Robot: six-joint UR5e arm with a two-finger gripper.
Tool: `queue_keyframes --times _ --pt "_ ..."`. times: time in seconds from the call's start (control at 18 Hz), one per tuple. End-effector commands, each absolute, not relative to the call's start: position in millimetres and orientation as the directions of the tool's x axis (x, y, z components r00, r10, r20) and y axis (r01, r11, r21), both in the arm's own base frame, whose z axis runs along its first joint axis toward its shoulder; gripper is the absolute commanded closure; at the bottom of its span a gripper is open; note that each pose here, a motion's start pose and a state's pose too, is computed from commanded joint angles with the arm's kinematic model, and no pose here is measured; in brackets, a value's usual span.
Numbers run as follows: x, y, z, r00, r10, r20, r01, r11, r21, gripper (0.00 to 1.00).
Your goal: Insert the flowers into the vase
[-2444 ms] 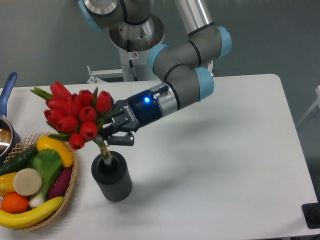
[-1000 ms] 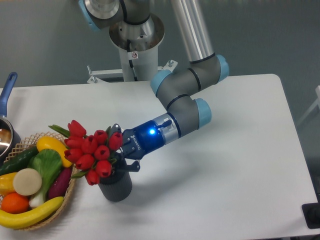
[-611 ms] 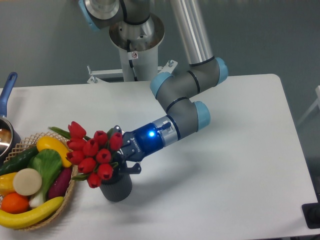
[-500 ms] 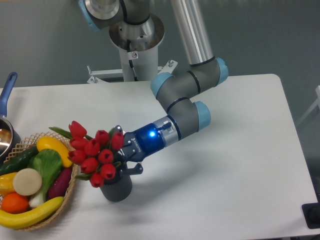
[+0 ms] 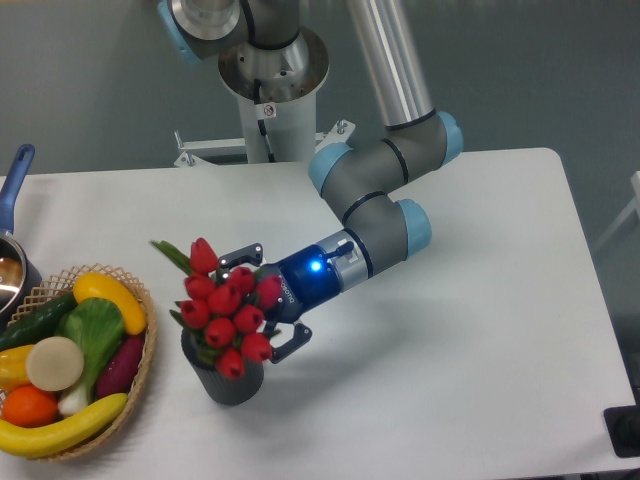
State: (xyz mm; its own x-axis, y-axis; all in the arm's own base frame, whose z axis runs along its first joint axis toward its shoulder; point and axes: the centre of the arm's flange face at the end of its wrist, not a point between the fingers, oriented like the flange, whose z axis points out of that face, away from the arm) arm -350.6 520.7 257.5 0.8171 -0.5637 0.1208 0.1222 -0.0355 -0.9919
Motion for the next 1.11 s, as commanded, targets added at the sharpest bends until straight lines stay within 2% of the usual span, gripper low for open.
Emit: queue_keyframes --times 0.72,1.11 --pt "-348 513 255 0.831 -0.546 0.108 0.053 -0.116 -0.992 0.00" --pt "-363 472 270 0.873 -0.487 -0.017 -0.102 -0.147 -0.984 0.00"
